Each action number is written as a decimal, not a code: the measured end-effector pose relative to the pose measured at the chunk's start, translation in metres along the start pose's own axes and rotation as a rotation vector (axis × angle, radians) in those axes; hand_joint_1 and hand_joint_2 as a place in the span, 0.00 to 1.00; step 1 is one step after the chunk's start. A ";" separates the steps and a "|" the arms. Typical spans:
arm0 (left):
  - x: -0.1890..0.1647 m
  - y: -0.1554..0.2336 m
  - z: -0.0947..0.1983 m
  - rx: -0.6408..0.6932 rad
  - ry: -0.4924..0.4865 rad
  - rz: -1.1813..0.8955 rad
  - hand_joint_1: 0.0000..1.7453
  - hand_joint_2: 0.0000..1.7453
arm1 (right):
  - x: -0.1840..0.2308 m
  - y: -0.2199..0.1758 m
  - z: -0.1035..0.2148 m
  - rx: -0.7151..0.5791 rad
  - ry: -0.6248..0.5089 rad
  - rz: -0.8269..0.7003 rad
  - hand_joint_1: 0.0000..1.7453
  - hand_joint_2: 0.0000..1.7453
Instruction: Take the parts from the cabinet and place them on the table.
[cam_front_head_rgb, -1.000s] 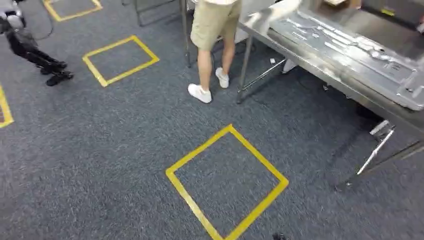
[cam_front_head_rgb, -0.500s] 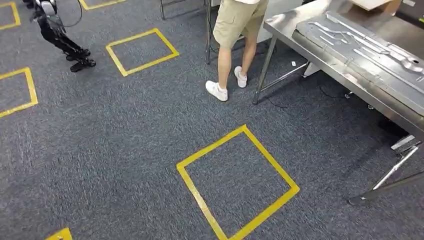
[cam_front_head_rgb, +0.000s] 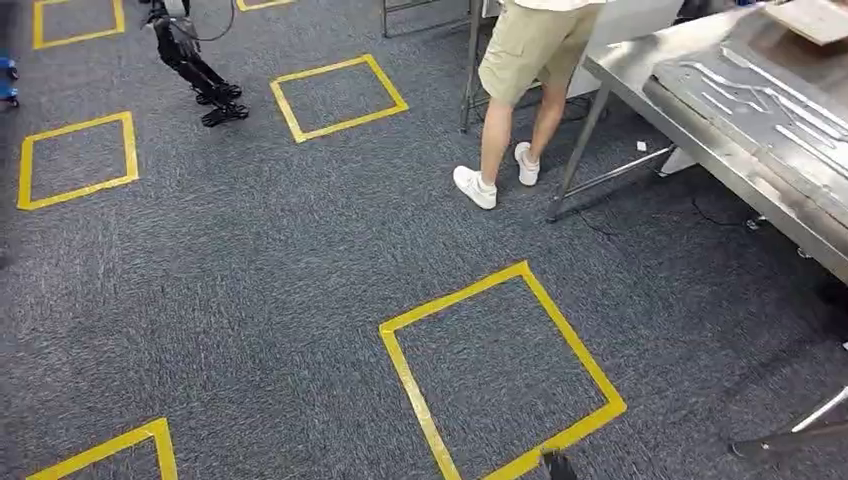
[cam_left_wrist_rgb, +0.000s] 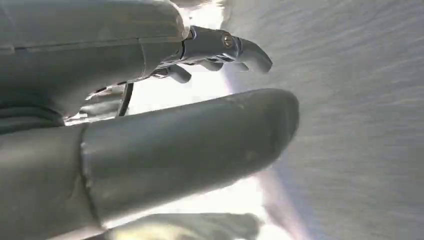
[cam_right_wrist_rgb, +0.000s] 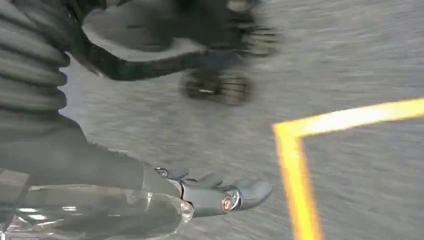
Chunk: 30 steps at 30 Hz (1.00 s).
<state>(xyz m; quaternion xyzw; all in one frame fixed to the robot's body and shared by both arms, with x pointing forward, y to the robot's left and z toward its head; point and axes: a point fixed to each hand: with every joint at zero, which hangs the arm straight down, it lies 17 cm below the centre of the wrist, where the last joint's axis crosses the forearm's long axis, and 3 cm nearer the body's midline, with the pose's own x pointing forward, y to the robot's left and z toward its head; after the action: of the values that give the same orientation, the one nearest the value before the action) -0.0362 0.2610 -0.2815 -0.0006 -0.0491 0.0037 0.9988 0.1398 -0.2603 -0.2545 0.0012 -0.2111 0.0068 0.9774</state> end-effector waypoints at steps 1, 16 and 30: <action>0.026 0.000 -0.002 -0.001 -0.047 0.000 0.00 0.00 | -0.027 0.001 0.005 0.001 0.048 0.000 0.00 0.00; 0.172 -0.004 0.009 -0.005 -0.321 0.002 0.00 0.00 | -0.169 0.000 0.047 0.000 0.327 0.001 0.00 0.00; -0.022 0.003 0.002 0.005 0.041 -0.001 0.00 0.00 | 0.023 0.000 -0.003 0.000 -0.043 0.001 0.00 0.00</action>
<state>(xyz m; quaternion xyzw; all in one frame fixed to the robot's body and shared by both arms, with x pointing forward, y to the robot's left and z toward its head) -0.0583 0.2642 -0.2813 0.0017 -0.0287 0.0033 0.9996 0.1615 -0.2604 -0.2474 0.0011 -0.2320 0.0070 0.9727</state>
